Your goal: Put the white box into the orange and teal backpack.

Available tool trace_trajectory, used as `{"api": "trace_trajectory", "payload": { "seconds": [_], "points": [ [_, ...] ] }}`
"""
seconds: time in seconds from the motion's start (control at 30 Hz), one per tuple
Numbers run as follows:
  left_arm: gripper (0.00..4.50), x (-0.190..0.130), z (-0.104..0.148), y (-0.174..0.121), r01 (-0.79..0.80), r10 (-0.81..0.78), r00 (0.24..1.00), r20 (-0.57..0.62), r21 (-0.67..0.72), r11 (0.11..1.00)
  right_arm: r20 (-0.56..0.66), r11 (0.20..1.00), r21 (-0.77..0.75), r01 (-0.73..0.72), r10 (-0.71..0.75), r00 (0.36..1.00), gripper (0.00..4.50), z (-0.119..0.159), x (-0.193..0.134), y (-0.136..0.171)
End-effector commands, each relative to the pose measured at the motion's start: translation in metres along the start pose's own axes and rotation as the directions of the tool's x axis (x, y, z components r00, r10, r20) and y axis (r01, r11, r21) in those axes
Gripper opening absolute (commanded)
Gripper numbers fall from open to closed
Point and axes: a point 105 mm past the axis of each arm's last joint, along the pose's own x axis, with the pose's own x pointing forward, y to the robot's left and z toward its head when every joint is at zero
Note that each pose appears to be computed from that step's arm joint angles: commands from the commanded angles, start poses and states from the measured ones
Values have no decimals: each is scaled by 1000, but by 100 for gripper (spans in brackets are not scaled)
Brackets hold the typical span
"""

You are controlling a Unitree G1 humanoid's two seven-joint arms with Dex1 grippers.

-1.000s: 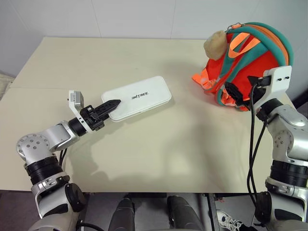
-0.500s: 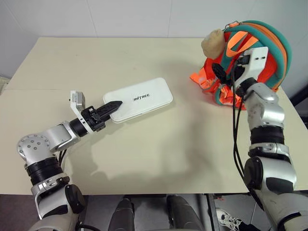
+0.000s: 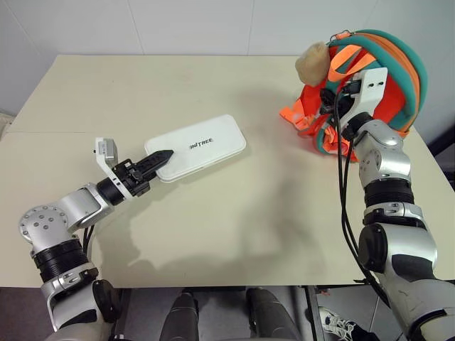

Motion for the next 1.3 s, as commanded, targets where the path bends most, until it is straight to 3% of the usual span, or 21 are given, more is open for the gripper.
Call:
{"api": "trace_trajectory", "payload": {
  "seconds": [0.03,0.2,0.4,0.63,0.8,1.03,1.3],
  "points": [
    [129,-7,16,-11,27,-29,998,51,51,998,89,985,-8,-172,172,981,0,37,-2,32],
    [129,-12,32,-8,-2,-4,997,83,75,997,102,922,10,-387,384,918,0,58,-23,78],
    [129,-17,47,-7,-26,15,994,106,101,995,123,801,26,-598,591,797,0,85,-56,125],
    [129,-21,62,-6,-40,25,994,110,135,990,129,562,9,-827,820,558,0,114,-102,174],
    [129,-22,65,-7,-44,30,995,91,159,986,38,435,24,-900,899,435,0,105,-125,186],
    [129,-30,70,-13,-52,40,997,58,222,974,-113,378,28,-925,921,373,0,71,-140,182],
    [129,-49,76,-39,-4,-12,999,33,448,894,-96,381,18,-924,921,378,0,53,-145,182]
  ]
}}
